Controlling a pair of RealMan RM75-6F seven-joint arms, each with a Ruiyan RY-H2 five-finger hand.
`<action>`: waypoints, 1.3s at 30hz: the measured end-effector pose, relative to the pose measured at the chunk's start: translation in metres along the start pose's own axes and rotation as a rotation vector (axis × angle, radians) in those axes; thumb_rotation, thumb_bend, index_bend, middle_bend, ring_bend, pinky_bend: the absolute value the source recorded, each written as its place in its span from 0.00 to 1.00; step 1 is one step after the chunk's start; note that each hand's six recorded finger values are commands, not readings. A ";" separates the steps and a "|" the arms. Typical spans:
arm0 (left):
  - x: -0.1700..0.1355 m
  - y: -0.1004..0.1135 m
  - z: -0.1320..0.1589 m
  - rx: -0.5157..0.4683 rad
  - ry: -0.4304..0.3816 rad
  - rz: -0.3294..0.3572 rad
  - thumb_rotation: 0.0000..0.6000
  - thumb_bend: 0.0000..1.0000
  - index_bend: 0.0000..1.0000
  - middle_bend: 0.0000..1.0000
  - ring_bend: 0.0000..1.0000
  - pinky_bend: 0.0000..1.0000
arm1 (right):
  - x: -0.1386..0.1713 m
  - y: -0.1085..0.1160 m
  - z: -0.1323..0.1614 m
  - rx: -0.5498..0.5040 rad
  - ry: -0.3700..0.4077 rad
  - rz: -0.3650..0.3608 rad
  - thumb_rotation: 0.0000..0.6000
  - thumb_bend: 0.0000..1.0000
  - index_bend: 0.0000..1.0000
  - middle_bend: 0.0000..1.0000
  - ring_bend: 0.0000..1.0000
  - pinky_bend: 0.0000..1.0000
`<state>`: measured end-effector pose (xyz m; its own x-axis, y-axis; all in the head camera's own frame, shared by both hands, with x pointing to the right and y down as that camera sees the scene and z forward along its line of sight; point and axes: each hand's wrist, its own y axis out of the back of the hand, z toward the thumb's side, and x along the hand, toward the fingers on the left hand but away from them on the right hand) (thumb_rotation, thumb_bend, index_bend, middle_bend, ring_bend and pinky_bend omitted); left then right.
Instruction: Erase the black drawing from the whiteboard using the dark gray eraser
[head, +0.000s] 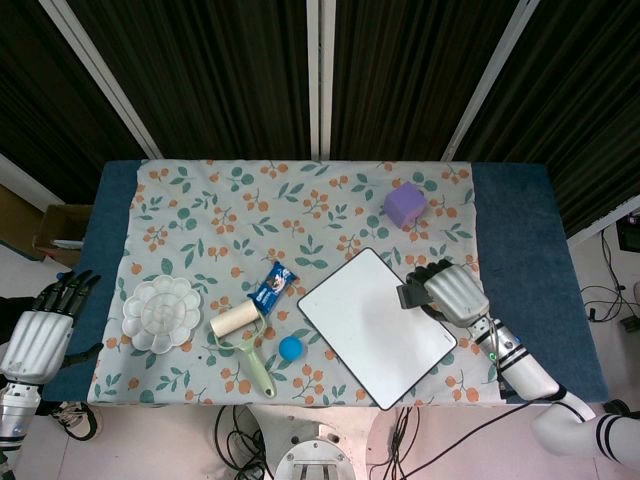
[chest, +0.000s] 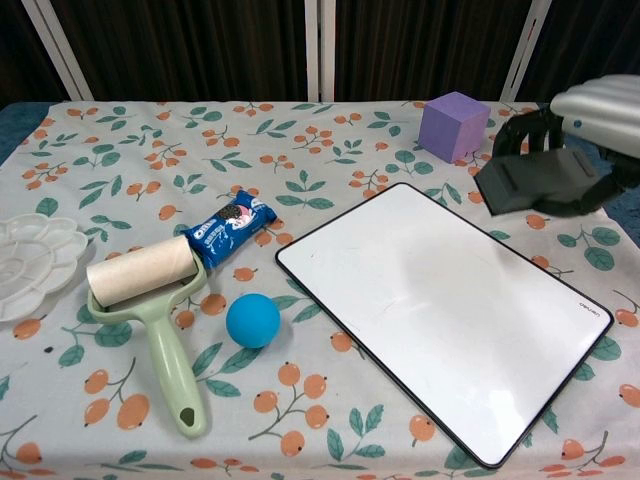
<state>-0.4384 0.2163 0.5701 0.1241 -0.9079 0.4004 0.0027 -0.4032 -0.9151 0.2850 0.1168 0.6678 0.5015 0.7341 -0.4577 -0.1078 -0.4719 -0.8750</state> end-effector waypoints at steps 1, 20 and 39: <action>0.000 0.000 0.000 0.000 0.001 -0.001 1.00 0.00 0.08 0.07 0.04 0.16 | -0.006 0.005 -0.008 0.015 -0.019 -0.027 1.00 0.32 0.93 0.80 0.71 0.81; 0.003 -0.007 -0.001 0.000 0.002 -0.018 1.00 0.00 0.08 0.07 0.04 0.16 | -0.020 -0.049 -0.087 0.009 -0.305 0.166 1.00 0.32 0.83 0.77 0.68 0.77; 0.000 -0.001 -0.006 0.002 0.013 0.006 1.00 0.00 0.08 0.07 0.04 0.16 | -0.004 -0.033 -0.082 -0.092 -0.270 0.071 1.00 0.00 0.00 0.00 0.00 0.00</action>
<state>-0.4445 0.2158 0.5712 0.1111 -0.9117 0.3956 0.0037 -0.3977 -0.9175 0.3571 0.0894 0.7113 0.2479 0.7954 -0.5531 -0.0502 -0.5596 -0.8272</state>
